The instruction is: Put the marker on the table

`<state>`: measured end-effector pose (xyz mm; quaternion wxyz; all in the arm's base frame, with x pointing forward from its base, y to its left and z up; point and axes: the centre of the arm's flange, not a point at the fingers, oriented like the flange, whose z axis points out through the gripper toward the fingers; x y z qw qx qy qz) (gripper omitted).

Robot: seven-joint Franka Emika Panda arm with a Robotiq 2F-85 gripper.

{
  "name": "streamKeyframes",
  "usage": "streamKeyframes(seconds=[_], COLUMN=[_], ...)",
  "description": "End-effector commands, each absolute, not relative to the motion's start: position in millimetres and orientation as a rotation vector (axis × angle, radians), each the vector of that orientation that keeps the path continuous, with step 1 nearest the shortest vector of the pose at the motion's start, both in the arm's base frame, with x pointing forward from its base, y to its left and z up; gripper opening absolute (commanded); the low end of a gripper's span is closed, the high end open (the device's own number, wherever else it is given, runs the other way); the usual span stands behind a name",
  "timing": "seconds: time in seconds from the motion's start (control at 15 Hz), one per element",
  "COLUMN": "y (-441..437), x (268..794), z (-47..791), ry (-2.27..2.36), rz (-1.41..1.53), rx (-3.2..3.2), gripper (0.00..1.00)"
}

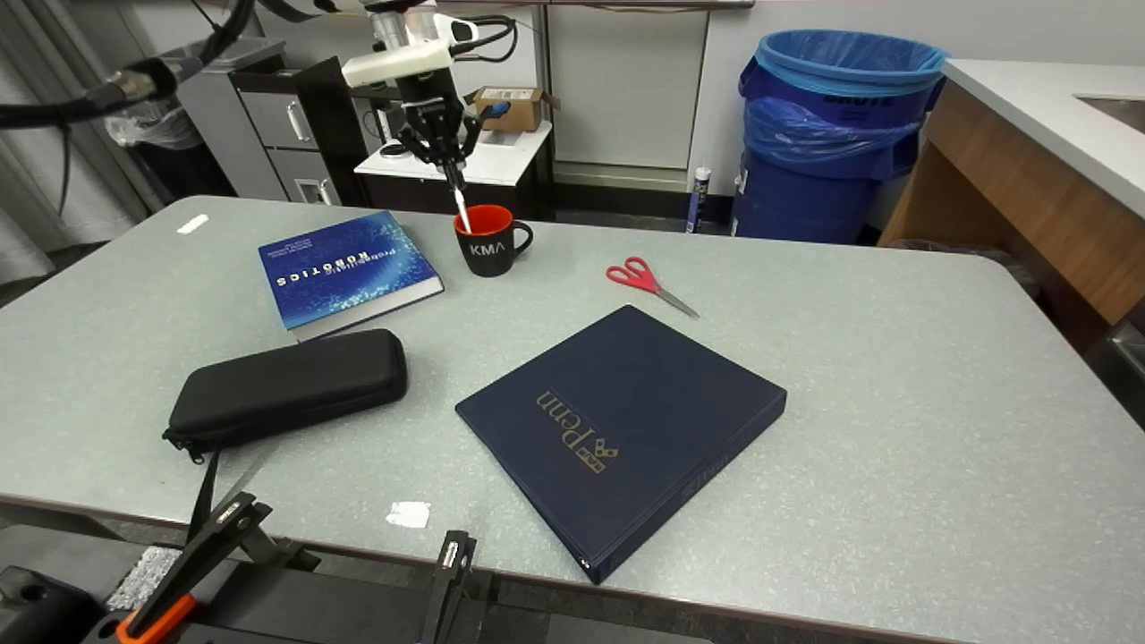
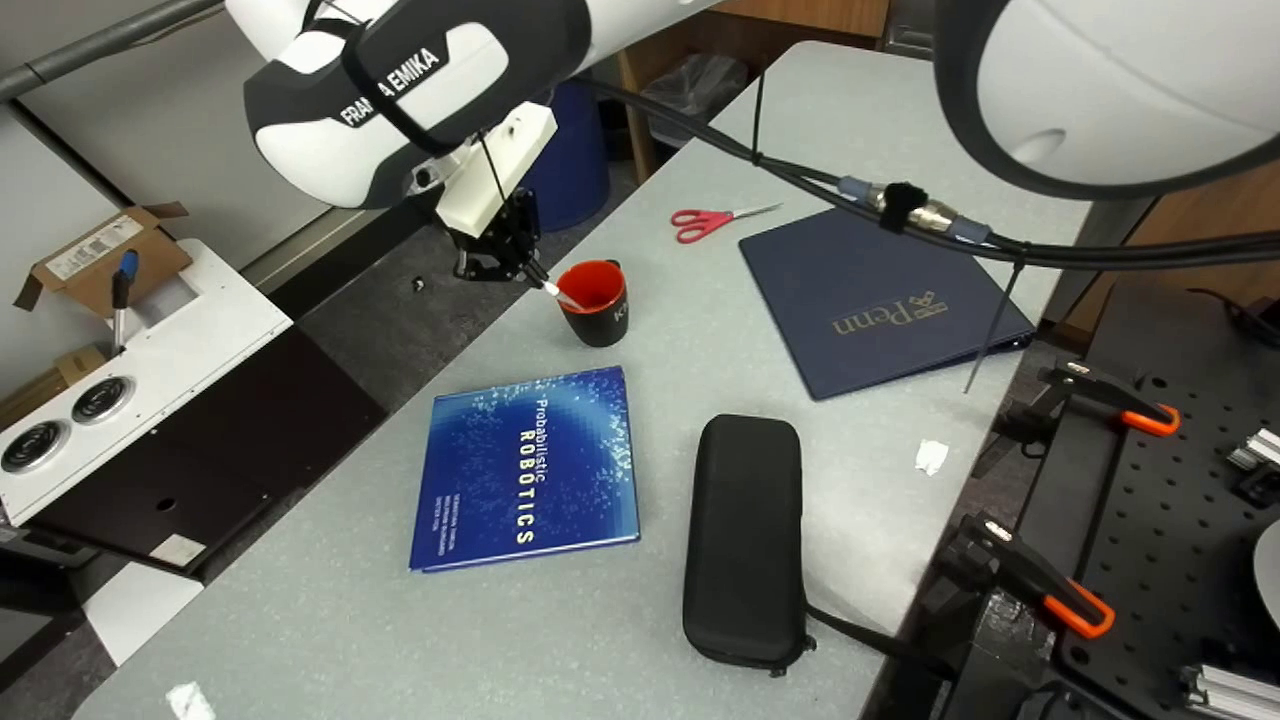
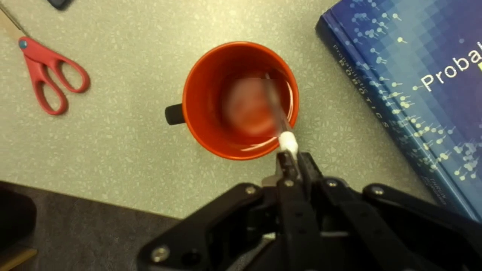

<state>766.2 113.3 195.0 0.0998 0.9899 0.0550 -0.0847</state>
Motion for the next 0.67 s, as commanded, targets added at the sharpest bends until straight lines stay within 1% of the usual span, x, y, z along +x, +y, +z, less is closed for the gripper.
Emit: streamKeyframes(seconds=[0.0,0.27,0.6], y=[119.1,131.4,136.8], x=[742.7,706.3,657.1], z=[238.0,276.5,281.0], ry=[0.2,0.255,0.352], rz=[-0.242,-0.22,-0.295], rx=[2.935,2.925,2.9], gripper=[0.02,0.02,0.02])
